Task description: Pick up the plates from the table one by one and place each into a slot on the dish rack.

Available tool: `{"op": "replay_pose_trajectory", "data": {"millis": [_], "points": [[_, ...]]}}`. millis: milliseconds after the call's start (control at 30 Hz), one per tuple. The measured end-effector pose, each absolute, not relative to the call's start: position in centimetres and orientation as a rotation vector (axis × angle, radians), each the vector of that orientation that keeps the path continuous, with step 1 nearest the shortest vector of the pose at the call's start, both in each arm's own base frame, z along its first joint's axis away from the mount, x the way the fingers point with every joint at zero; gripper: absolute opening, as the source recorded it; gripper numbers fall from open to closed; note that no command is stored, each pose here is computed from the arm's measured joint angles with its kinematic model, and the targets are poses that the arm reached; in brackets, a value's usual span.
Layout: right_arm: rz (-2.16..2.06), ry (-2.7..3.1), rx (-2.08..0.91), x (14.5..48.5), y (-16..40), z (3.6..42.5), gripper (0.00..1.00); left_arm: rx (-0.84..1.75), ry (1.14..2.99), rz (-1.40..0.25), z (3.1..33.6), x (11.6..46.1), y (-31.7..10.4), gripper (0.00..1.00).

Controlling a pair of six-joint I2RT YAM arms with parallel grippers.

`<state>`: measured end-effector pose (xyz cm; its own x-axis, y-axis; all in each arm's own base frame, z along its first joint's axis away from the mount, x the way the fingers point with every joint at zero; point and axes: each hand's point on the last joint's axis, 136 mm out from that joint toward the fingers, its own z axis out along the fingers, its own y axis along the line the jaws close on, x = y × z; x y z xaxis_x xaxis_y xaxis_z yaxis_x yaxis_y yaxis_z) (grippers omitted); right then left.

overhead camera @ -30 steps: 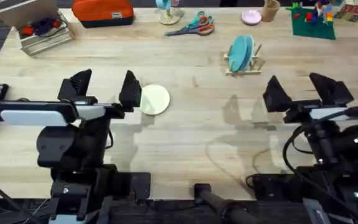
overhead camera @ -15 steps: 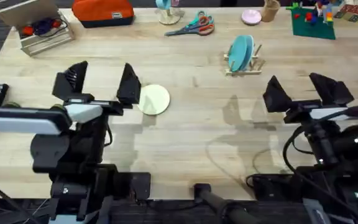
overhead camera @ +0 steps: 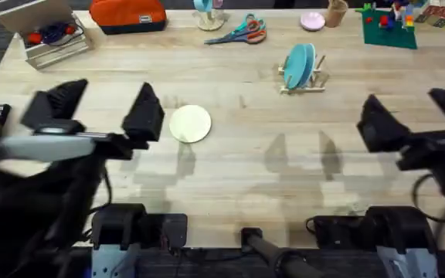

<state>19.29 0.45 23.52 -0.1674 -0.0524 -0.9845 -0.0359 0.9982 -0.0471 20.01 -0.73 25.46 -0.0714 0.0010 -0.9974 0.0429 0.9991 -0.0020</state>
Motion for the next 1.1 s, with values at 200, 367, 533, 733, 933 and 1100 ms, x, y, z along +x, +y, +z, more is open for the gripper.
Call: {"op": "replay_pose_trajectory", "data": {"millis": [200, 367, 533, 733, 933, 1100], "points": [[-0.027, 1.716, -0.079, 18.5, 0.5, 28.7, 0.992, 0.033, 1.671, -0.030, 30.4, 18.8, -0.7, 0.993], [-0.033, 1.792, -0.092, 19.9, 0.4, 30.8, 0.992, 0.029, 1.778, -0.030, 33.3, 19.3, -0.6, 0.993], [-0.024, 1.974, -0.097, 21.7, 0.4, 30.4, 0.992, 0.034, 1.935, -0.043, 34.7, 20.2, -0.8, 0.993], [-0.014, 2.182, -0.105, 22.9, 0.4, 30.6, 0.992, 0.036, 2.104, -0.058, 35.7, 21.6, -0.9, 0.993], [-0.003, 2.361, -0.108, 23.7, 0.4, 30.9, 0.991, 0.042, 2.240, -0.083, 36.0, 23.6, -1.2, 0.993], [0.006, 2.497, -0.111, 24.3, 0.4, 30.7, 0.991, 0.048, 2.368, -0.114, 35.2, 24.7, -1.6, 0.993]]}}
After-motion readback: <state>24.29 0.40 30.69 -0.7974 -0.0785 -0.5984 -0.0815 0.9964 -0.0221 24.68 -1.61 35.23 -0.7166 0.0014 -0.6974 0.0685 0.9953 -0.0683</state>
